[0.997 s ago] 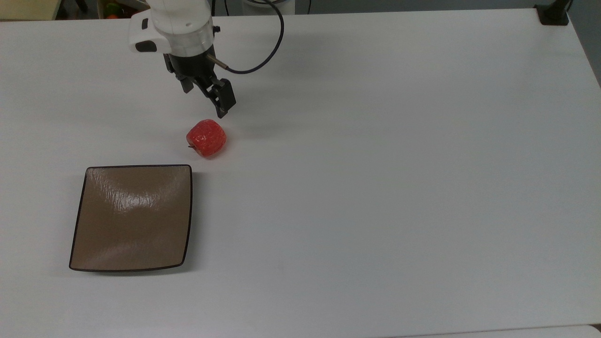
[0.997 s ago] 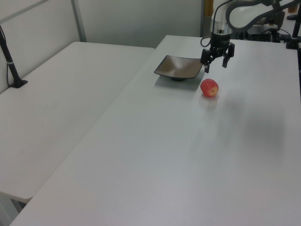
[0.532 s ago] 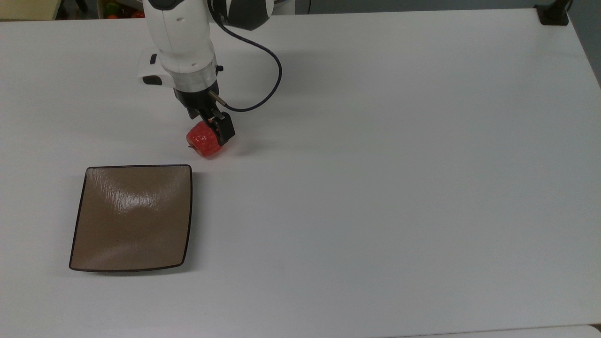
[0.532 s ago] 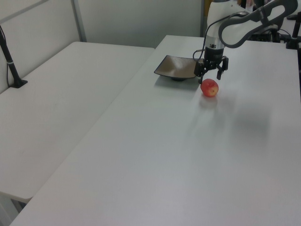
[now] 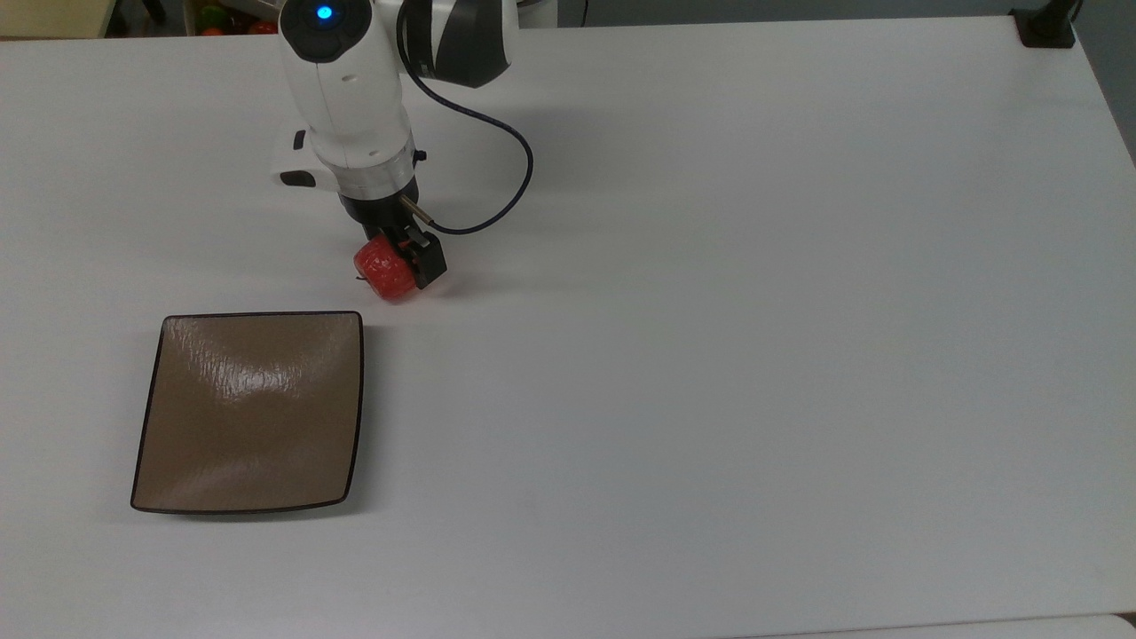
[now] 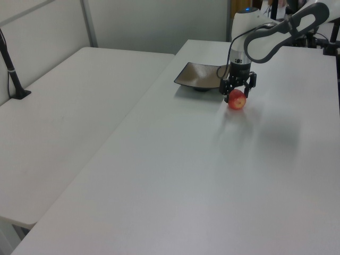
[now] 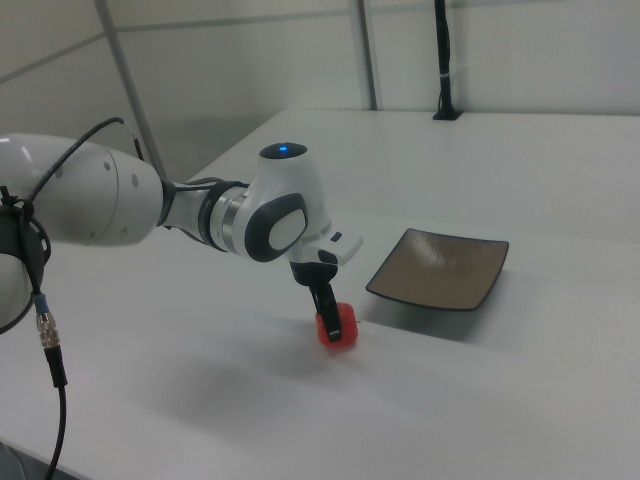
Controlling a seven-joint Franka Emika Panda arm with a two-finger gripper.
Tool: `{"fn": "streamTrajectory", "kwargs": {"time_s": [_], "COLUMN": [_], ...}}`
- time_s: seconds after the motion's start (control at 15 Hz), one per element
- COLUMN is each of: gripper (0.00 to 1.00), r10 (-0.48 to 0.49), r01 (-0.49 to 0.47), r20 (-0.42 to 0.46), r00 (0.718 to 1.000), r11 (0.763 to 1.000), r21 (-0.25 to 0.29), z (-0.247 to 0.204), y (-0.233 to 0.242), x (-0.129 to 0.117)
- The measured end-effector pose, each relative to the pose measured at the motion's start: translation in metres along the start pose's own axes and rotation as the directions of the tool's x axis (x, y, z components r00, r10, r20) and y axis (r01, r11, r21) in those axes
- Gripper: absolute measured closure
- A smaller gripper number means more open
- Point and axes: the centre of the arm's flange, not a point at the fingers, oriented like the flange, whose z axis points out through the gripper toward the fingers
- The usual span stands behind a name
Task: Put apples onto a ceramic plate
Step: 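Close the gripper around the red apple, then lift the apple and carry it over the brown square plate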
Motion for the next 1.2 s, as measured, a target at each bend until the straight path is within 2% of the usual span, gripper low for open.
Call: {"fn": "streamTrajectory", "kwargs": {"time_s": [0.07,0.2,0.47,0.66,0.73,0.8,0.93,1.2], "gripper": [0.08,0.29,0.3,0.31,0.31,0.31,0.31,0.31], "r10": [0.0,0.0,0.001,0.028,0.058,0.071,0.083,0.087], "r01": [0.0,0.0,0.0,-0.016,-0.038,-0.048,-0.059,-0.052], "r20": [0.001,-0.001,-0.035,-0.13,-0.171,-0.183,-0.192,-0.229], "r00": [1.0,1.0,0.999,0.991,0.984,0.981,0.978,0.969], "r11": [1.0,1.0,1.0,0.996,0.992,0.991,0.99,0.986], "r21": [-0.001,0.001,0.027,0.093,0.12,0.127,0.13,0.157], "z": [0.001,0.0,-0.019,-0.078,-0.105,-0.113,-0.117,-0.097], "y": [0.0,-0.001,-0.008,-0.011,-0.002,0.003,0.009,0.003], "x": [0.0,0.001,0.011,0.041,0.059,0.066,0.073,0.082]}}
